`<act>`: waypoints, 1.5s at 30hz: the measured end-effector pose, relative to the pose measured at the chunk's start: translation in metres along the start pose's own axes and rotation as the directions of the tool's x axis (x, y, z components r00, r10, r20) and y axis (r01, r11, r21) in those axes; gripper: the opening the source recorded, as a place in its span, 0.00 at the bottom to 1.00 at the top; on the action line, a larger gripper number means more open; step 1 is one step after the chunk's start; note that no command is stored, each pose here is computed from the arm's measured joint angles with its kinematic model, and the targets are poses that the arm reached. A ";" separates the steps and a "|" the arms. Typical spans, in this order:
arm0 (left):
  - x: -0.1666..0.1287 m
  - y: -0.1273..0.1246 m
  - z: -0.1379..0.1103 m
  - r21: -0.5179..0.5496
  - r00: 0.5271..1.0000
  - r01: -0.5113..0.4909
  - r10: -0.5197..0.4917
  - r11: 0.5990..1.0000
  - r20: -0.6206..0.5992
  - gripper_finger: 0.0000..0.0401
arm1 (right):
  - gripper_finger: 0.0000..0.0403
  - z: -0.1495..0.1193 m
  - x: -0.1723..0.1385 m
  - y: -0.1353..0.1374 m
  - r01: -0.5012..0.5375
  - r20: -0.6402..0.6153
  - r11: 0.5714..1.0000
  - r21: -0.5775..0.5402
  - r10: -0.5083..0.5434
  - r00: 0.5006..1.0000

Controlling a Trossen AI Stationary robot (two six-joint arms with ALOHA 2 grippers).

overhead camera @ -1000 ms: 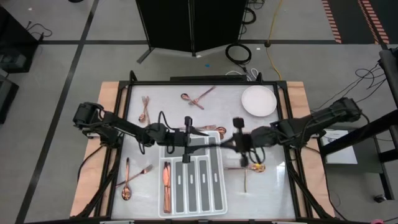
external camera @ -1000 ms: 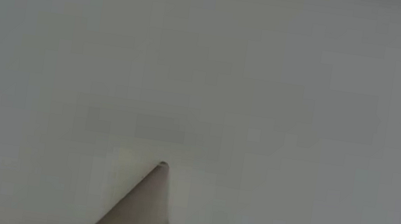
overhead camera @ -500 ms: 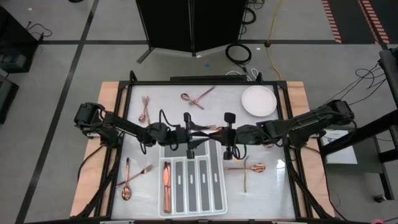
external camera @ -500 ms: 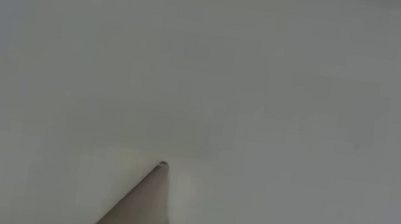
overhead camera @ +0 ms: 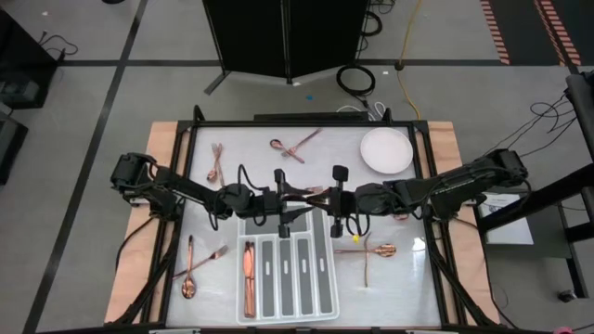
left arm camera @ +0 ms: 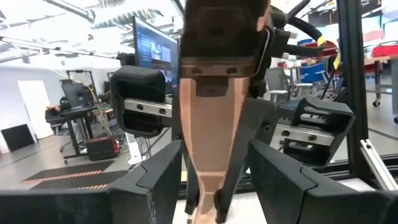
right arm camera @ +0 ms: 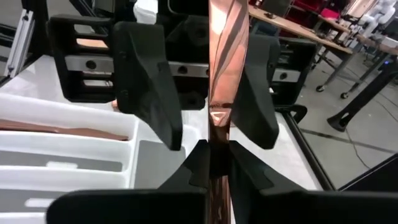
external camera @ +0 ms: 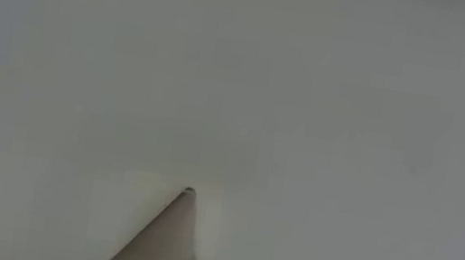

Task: Sort silverware
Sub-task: Put the knife into the silverware tray

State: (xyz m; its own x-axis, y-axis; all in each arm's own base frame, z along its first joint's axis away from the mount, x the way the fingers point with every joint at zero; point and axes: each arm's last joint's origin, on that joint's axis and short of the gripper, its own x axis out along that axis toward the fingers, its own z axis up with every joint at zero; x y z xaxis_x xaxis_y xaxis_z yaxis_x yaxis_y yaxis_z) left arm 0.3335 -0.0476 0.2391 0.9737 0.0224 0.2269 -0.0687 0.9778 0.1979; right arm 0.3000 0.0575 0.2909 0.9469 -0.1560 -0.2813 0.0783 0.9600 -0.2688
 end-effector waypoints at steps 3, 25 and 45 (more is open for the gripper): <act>0.000 0.000 0.000 0.005 1.000 0.000 0.000 1.000 0.000 0.41 | 0.04 0.000 0.000 0.000 -0.001 -0.001 1.000 -0.011 0.001 1.000; -0.003 0.002 0.003 -0.025 0.977 -0.209 0.208 0.977 -0.054 0.10 | 0.35 0.003 -0.028 -0.014 0.130 -0.079 0.979 -0.156 -0.143 0.987; -0.083 0.004 0.042 -0.621 0.594 -0.748 -0.182 0.233 -0.783 0.10 | 0.37 -0.027 -0.047 -0.014 0.088 -0.391 0.993 0.073 -0.053 0.919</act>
State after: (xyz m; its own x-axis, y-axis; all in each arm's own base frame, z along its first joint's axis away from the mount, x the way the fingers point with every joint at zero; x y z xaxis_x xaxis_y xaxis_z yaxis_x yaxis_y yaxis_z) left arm 0.2436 -0.0542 0.2607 0.7613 -0.0016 -0.6484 -0.6093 0.3402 -0.7163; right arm 0.2463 0.0446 0.2825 0.7442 -0.2848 -0.6042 0.1843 0.9570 -0.2241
